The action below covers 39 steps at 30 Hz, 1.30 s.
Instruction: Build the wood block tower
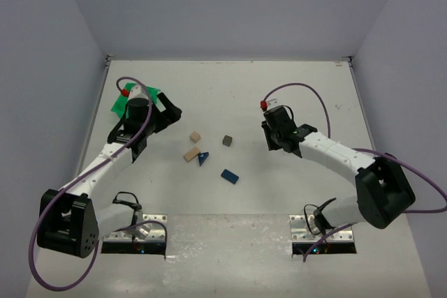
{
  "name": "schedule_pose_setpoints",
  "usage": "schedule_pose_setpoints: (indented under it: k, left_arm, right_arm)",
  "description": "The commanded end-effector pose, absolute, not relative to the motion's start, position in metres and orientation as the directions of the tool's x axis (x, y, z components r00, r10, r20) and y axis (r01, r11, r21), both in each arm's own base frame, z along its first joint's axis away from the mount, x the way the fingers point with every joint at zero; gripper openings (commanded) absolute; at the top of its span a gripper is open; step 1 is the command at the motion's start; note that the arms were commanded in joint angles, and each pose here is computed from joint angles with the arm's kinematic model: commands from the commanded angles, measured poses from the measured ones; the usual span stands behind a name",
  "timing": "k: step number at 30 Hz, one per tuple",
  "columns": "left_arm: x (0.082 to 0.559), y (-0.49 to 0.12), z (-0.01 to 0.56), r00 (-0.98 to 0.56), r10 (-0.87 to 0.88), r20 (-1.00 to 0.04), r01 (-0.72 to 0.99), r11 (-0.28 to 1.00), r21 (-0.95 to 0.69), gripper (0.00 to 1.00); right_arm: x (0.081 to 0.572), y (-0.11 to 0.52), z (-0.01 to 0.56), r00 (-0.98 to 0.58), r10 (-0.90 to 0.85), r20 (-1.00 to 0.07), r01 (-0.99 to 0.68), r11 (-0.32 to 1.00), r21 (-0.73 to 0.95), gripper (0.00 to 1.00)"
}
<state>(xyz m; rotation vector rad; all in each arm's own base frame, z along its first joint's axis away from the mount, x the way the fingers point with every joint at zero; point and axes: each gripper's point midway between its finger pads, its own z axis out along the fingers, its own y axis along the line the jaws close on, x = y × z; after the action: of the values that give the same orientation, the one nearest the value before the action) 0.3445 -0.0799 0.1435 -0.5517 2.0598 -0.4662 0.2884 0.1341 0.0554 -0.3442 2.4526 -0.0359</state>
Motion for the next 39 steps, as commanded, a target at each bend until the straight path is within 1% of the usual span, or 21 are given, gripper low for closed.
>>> schedule_pose_setpoints:
  k: [1, 8, 15, 27, 33, 39]
  left_arm:
    - [0.350, -0.087, 0.169, -0.420, -0.554, -0.719, -0.135, 0.821, -0.554, 1.00]
    - [0.348, -0.086, 0.171, -0.409, -0.558, -0.722, -0.141, 0.820, -0.555, 1.00]
    - [0.343, -0.082, 0.176, -0.401, -0.568, -0.719, -0.165, 0.817, -0.553, 1.00]
    - [0.339, -0.080, 0.175, -0.398, -0.572, -0.717, -0.176, 0.815, -0.552, 1.00]
    - [0.337, -0.079, 0.177, -0.390, -0.573, -0.721, -0.178, 0.815, -0.551, 1.00]
    - [0.337, -0.079, 0.179, -0.389, -0.573, -0.721, -0.173, 0.814, -0.554, 1.00]
  right_arm:
    - [0.300, 0.121, 0.056, -0.771, -0.025, -0.637, 0.028, 0.997, -0.073, 0.12]
    - [0.290, 0.103, 0.029, -0.813, 0.012, -0.582, 0.102, 0.987, -0.122, 0.12]
    - [0.272, 0.087, 0.012, -0.822, 0.061, -0.566, 0.174, 0.974, -0.147, 0.13]
    - [0.264, 0.097, -0.004, -0.857, 0.093, -0.507, 0.172, 0.979, -0.111, 0.17]
    - [0.264, 0.097, 0.000, -0.850, 0.100, -0.518, 0.175, 0.980, -0.098, 0.24]
    - [0.269, 0.098, 0.015, -0.827, 0.097, -0.554, 0.165, 0.984, -0.074, 0.37]
